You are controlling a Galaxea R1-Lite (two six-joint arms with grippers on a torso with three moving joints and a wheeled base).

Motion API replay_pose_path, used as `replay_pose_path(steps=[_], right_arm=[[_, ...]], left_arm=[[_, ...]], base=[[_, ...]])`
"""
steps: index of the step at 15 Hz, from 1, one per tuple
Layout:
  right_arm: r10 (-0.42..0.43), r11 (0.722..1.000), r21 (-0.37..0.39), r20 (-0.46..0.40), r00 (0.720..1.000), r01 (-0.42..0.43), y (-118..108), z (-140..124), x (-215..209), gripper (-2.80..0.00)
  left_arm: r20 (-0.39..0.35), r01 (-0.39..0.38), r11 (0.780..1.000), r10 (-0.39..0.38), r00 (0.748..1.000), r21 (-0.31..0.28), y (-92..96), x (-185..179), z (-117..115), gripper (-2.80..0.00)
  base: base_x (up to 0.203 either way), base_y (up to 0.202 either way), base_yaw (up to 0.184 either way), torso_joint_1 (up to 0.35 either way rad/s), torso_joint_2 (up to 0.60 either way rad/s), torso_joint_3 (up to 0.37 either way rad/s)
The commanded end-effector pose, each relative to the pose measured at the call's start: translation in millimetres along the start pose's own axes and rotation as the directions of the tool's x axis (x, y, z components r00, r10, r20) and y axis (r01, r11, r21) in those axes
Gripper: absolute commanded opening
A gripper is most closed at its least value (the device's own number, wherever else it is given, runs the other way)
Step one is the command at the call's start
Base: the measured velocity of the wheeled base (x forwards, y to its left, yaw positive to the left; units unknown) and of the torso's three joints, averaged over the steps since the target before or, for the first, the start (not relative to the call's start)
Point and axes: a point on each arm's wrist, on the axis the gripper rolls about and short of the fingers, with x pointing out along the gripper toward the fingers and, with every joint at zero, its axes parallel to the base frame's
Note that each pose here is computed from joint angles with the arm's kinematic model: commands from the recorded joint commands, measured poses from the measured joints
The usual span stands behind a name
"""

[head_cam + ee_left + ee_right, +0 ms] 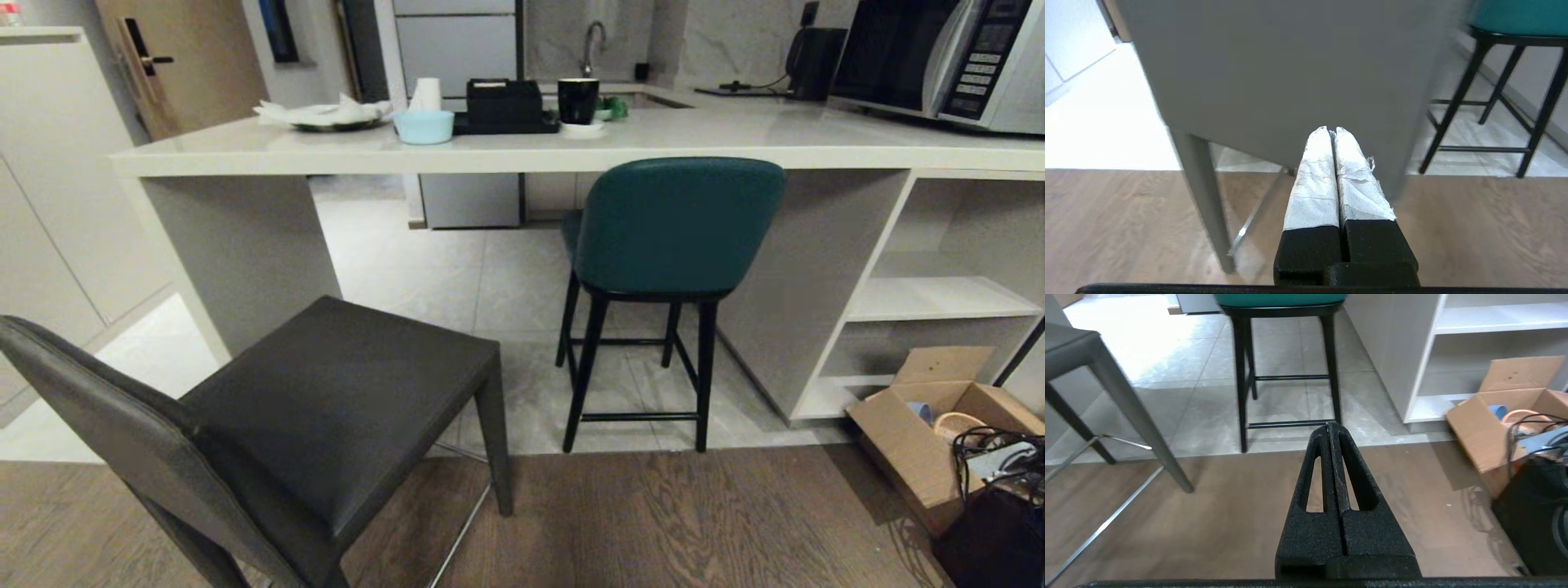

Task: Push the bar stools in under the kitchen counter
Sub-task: Push the gray chair back under the dining table

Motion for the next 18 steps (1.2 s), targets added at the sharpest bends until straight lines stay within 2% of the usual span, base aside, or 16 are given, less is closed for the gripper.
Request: replay_pose_path(steps=[1, 18], right_arm=[[0.000, 1.000, 0.000, 0.000, 1.000, 0.000, 0.0, 0.0, 0.0, -2.80], [0.000, 1.000, 0.000, 0.000, 1.000, 0.000, 0.0, 0.0, 0.0, -2.80]], left_arm=[[-0.020, 0.000, 1.000, 0.000, 1.000, 0.000, 0.0, 1.4, -5.5, -2.80], [-0.017, -0.001, 1.000, 0.001, 1.000, 0.000, 0.0, 1.2, -5.1, -2.80]], base=[[0.000, 0.201, -0.006, -0.002, 0.01, -0.002], [0.000, 0.196, -0.001, 0.002, 0.00, 0.001]])
